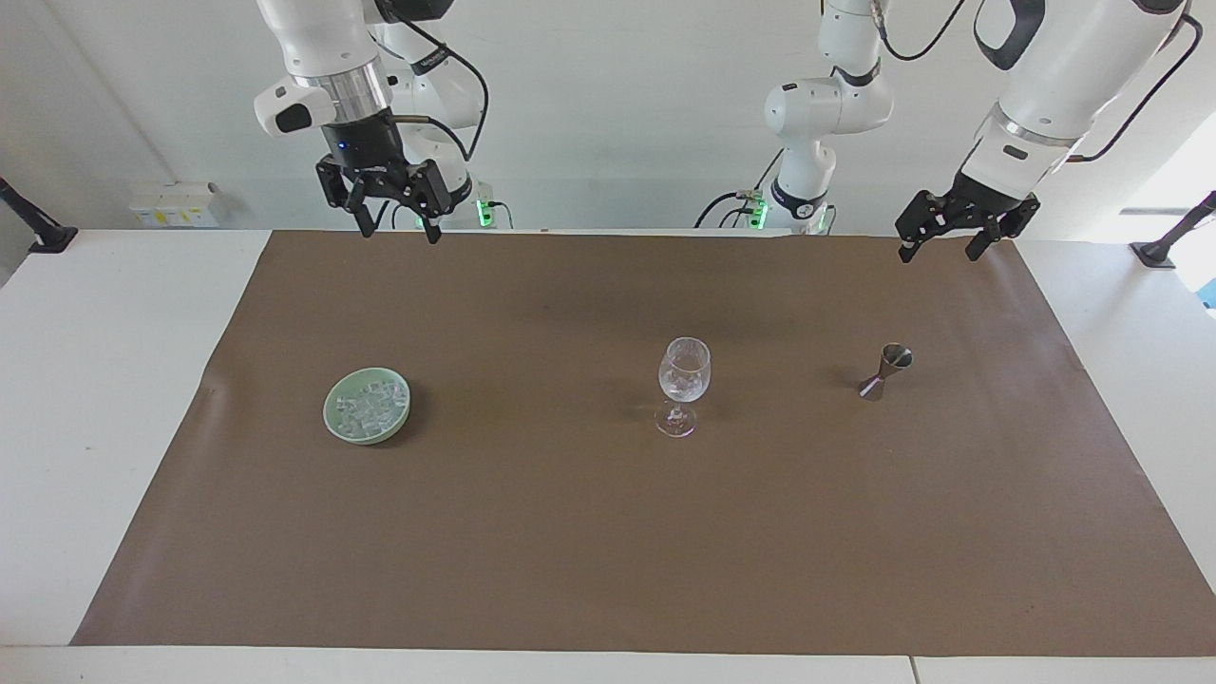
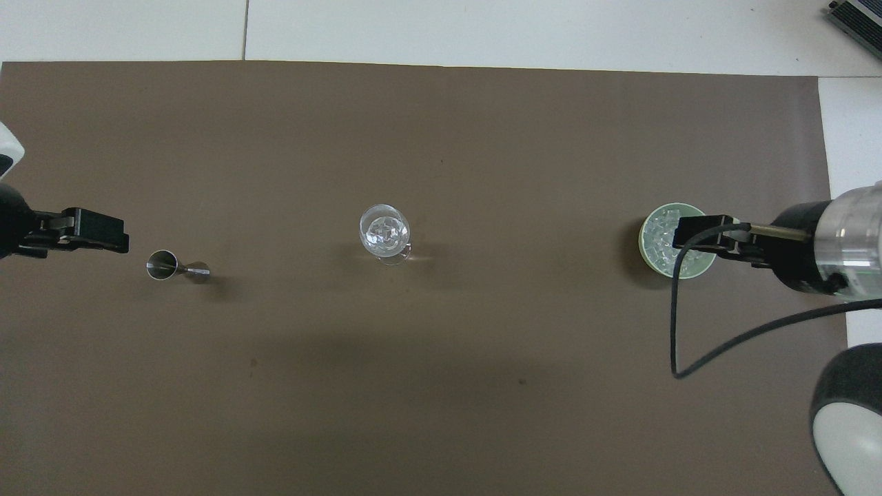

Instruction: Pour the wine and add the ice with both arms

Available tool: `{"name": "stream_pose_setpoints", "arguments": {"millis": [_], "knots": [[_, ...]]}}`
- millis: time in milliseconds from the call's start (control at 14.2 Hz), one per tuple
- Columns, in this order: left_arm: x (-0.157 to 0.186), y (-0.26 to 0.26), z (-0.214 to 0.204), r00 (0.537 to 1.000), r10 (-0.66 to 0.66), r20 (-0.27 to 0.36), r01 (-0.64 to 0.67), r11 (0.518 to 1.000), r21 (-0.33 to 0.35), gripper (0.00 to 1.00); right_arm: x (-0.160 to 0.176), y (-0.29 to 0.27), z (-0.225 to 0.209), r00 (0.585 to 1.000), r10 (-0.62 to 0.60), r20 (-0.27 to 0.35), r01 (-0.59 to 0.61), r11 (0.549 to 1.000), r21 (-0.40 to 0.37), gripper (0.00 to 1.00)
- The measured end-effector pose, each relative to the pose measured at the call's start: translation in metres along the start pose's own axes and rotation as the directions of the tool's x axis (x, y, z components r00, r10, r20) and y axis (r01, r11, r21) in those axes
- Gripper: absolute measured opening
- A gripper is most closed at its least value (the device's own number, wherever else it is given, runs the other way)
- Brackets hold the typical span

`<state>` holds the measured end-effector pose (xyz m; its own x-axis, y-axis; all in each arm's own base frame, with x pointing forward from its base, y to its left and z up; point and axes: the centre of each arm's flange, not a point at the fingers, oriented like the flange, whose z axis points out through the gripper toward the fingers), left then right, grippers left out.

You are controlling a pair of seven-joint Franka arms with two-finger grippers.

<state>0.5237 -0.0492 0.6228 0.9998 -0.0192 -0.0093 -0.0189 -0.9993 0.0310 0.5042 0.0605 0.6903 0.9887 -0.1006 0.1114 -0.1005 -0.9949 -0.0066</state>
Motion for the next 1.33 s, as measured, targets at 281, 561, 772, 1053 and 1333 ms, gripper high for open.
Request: {"name": "stream_pose_setpoints", "arguments": {"millis": [281,561,772,1053,1333], "knots": [[0.001,0.002,-0.001,1.0,0.004,-0.009,-0.004,1.0,0.0,1.0,0.029,0.012,0.01,0.999,0.011,0.042,-0.011,1.0,0.003,1.0],[0.002,-0.001,-0.003,1.0,-0.002,-0.017,0.002,1.0,-0.001,1.0,0.034,0.014,0.028,0.994,0.013,0.112,-0.012,1.0,-0.007,1.0],[0.007,-0.001,-0.009,1.0,-0.002,-0.03,0.001,1.0,-0.004,1.0,0.023,0.014,0.04,0.989,0.013,0.149,-0.011,1.0,-0.018,1.0],[0.022,-0.003,-0.003,1.0,-0.002,-0.006,0.002,1.0,-0.009,1.0,0.018,0.017,0.044,0.989,0.018,0.149,-0.015,1.0,-0.022,1.0],[0.04,0.006,0.004,1.0,0.016,-0.002,-0.016,1.0,-0.016,1.0,0.018,0.018,0.042,0.991,0.018,0.135,-0.016,1.0,-0.02,1.0]]}}
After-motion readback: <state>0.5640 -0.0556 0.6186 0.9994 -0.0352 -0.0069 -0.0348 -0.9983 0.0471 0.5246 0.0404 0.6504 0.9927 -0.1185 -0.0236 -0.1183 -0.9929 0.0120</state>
